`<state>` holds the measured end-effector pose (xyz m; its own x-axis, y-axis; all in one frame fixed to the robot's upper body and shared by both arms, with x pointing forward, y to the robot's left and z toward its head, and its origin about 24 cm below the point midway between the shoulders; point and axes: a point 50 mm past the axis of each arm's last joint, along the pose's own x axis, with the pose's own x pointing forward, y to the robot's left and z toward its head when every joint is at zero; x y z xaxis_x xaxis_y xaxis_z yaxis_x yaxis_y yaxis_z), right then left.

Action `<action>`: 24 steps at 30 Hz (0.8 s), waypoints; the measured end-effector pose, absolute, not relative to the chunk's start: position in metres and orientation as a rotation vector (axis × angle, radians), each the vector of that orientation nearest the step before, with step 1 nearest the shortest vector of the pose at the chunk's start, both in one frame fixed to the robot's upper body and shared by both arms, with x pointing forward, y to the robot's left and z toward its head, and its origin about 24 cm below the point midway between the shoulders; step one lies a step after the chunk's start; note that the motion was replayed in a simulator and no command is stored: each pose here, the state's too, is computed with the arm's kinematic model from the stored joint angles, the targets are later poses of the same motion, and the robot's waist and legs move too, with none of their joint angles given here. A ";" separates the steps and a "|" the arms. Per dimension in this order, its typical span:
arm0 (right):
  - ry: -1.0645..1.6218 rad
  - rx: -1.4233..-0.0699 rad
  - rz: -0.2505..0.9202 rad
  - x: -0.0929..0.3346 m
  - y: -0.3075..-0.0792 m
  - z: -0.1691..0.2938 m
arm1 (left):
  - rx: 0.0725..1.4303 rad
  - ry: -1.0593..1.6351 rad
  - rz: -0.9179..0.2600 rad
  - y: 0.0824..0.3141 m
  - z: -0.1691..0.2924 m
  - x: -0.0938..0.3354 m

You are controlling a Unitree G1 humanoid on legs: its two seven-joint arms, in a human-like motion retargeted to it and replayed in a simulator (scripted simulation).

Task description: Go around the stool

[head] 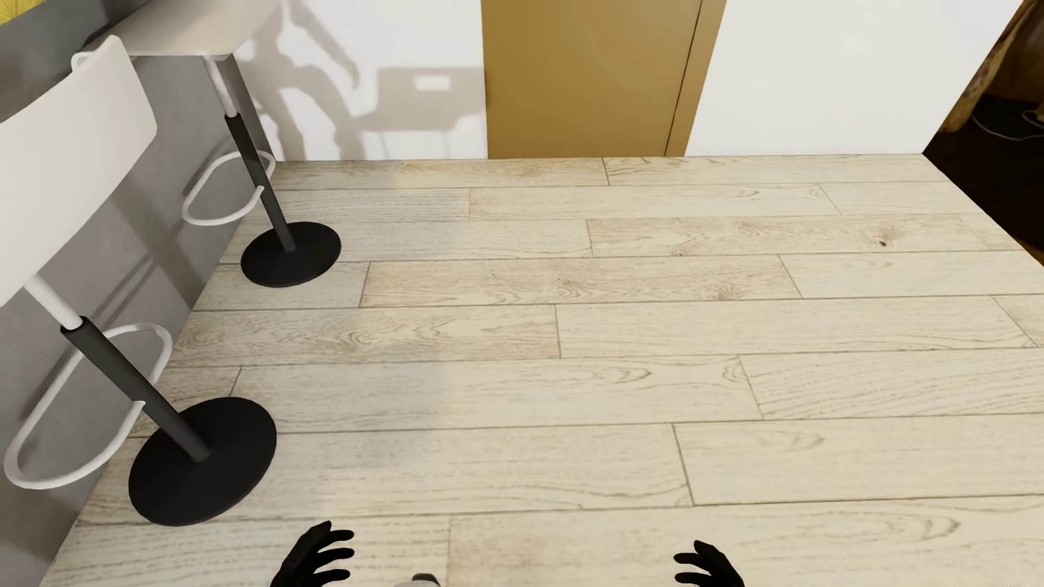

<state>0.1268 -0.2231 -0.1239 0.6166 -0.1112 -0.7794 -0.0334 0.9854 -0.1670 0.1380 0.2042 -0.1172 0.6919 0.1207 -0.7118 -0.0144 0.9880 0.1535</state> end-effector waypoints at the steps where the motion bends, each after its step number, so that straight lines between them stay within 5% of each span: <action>1: 0.920 -0.183 -0.048 0.125 -0.221 -0.126 | 0.132 0.804 0.058 0.198 -0.118 0.142; 6: 0.998 -0.081 -0.018 0.097 -0.200 -0.136 | 0.213 0.722 -0.043 0.209 -0.107 0.153; 12: 0.960 -0.050 -0.055 0.113 -0.205 -0.130 | 0.162 0.842 0.034 0.209 -0.119 0.137; 17: 1.003 -0.102 0.013 0.096 -0.200 -0.135 | 0.228 0.740 -0.018 0.219 -0.108 0.151; 21: 1.028 -0.174 -0.176 0.095 -0.244 -0.130 | 0.182 0.873 0.098 0.209 -0.125 0.117; 24: 0.994 -0.204 -0.105 0.097 -0.220 -0.132 | 0.228 0.964 0.170 0.235 -0.127 0.100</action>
